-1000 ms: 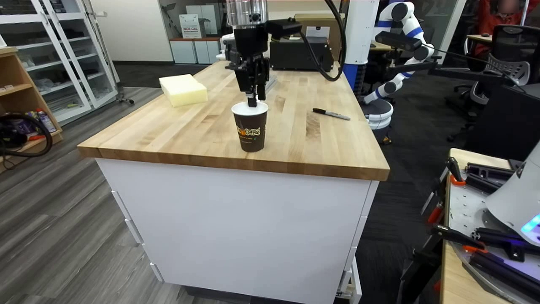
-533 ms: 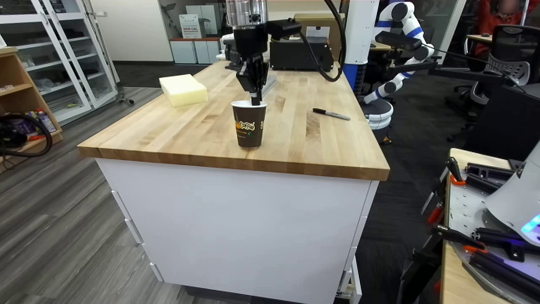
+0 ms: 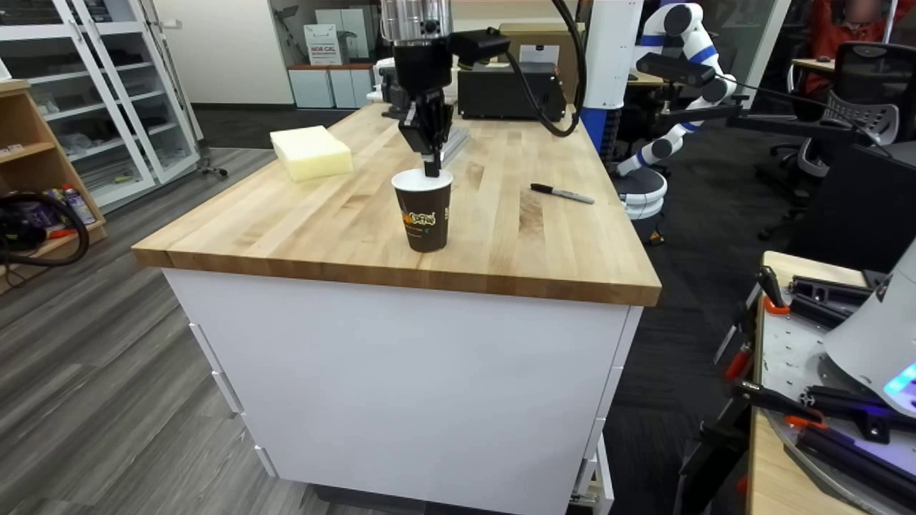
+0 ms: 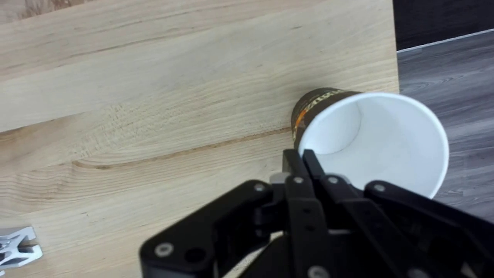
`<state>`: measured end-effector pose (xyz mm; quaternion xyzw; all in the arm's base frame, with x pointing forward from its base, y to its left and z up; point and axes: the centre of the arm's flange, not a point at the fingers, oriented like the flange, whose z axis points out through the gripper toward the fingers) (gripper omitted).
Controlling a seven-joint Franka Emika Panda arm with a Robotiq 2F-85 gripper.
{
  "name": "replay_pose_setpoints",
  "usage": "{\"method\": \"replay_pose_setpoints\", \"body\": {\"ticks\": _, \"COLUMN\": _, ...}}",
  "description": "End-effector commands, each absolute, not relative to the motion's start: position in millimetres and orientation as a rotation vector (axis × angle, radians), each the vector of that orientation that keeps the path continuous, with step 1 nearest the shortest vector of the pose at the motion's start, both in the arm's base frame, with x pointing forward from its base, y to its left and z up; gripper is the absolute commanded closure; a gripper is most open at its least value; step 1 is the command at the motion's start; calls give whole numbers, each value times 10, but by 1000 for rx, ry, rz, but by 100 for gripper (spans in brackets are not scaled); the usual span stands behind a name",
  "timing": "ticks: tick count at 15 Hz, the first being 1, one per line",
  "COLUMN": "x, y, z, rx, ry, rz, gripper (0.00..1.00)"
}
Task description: Move the cup to the right side of the marker then put the marker in the cup then remove the marker out of the cup
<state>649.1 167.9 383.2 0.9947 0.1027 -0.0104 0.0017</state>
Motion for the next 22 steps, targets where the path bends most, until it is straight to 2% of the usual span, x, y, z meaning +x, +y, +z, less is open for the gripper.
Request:
{"method": "replay_pose_setpoints", "body": {"ticks": 1, "x": 6397, "y": 1551, "z": 3970, "rx": 3064, "ry": 339, "rz": -49, "gripper": 99}}
{"method": "replay_pose_setpoints", "body": {"ticks": 9, "x": 6289, "y": 1145, "z": 4156, "rx": 2978, "ry": 279, "rz": -130, "gripper": 99}}
{"method": "replay_pose_setpoints", "body": {"ticks": 22, "x": 5976, "y": 244, "z": 4173, "rx": 3001, "ry": 36, "rz": 20, "gripper": 99}}
